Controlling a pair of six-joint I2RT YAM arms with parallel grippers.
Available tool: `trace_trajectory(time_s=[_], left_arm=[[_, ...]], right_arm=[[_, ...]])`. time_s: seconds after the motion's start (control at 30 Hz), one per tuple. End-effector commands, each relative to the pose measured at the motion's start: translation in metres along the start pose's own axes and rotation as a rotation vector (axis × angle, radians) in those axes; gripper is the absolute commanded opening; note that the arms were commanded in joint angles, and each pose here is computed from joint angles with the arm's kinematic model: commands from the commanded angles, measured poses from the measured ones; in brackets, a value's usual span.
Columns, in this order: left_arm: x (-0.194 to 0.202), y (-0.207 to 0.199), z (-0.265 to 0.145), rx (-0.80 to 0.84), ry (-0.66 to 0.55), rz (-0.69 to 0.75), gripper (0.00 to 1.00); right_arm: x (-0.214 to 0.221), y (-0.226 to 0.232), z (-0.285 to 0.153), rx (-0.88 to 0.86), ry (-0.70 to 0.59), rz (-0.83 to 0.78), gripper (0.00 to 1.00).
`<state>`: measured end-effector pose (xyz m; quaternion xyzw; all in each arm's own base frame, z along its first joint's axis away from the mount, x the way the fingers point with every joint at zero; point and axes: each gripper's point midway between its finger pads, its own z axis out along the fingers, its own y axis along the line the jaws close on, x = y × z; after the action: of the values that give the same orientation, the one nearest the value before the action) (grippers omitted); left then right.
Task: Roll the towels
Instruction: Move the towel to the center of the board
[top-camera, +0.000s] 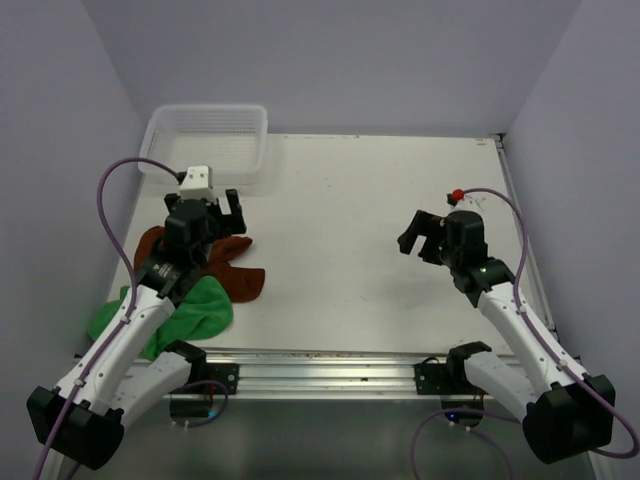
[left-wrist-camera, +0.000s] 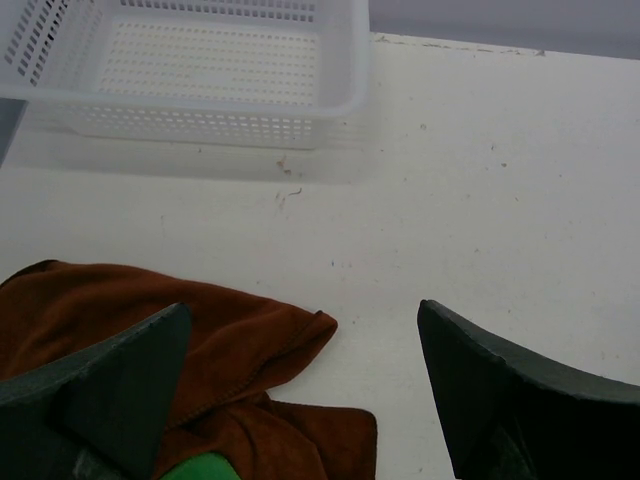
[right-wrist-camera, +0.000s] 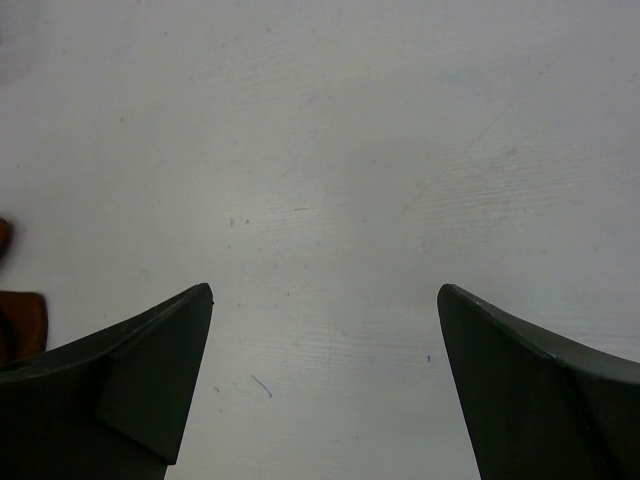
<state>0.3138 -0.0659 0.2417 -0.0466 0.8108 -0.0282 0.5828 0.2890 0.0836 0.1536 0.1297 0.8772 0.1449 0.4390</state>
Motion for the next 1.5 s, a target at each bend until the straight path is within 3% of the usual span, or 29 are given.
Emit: trace_trajectory(time_s=[0.0,0.23,0.33,0.4,0.47,0.73,0.77,1.0,1.17,1.47], left_arm=[[-0.022,0.001,-0.007,-0.004,-0.056,-0.038,1.00],[-0.039,0.019,-0.019,-0.068,-0.126,-0.072,1.00],[-0.049,0.040,-0.027,-0.140,-0.181,-0.104,1.00],[-0.054,0.055,-0.030,-0.185,-0.206,-0.138,1.00],[-0.058,0.066,-0.035,-0.214,-0.229,-0.160,1.00],[-0.062,0.083,-0.042,-0.275,-0.251,-0.176,1.00],[-0.063,0.083,-0.042,-0.274,-0.255,-0.177,1.00],[-0.064,0.085,-0.043,-0.281,-0.257,-0.171,1.00],[-0.064,0.081,-0.042,-0.258,-0.254,-0.169,1.00],[-0.063,0.078,-0.040,-0.239,-0.251,-0.163,1.00]], right_arm=[[0.004,0.025,0.000,-0.166,0.002,-0.055,0.99],[0.002,0.083,0.007,-0.381,0.040,-0.030,0.99],[0.006,0.133,0.015,-0.407,0.053,-0.162,0.99],[0.038,0.166,0.028,-0.436,0.150,-0.222,0.99],[0.047,0.214,0.028,-0.554,0.190,-0.217,0.99],[0.113,0.338,0.052,-0.725,0.370,-0.304,0.95],[0.143,0.343,0.060,-0.730,0.435,-0.323,0.95],[0.201,0.395,0.084,-0.807,0.540,-0.267,0.89],[0.210,0.418,0.098,-0.792,0.526,-0.216,0.84],[0.226,0.420,0.148,-0.635,0.500,-0.065,0.81]])
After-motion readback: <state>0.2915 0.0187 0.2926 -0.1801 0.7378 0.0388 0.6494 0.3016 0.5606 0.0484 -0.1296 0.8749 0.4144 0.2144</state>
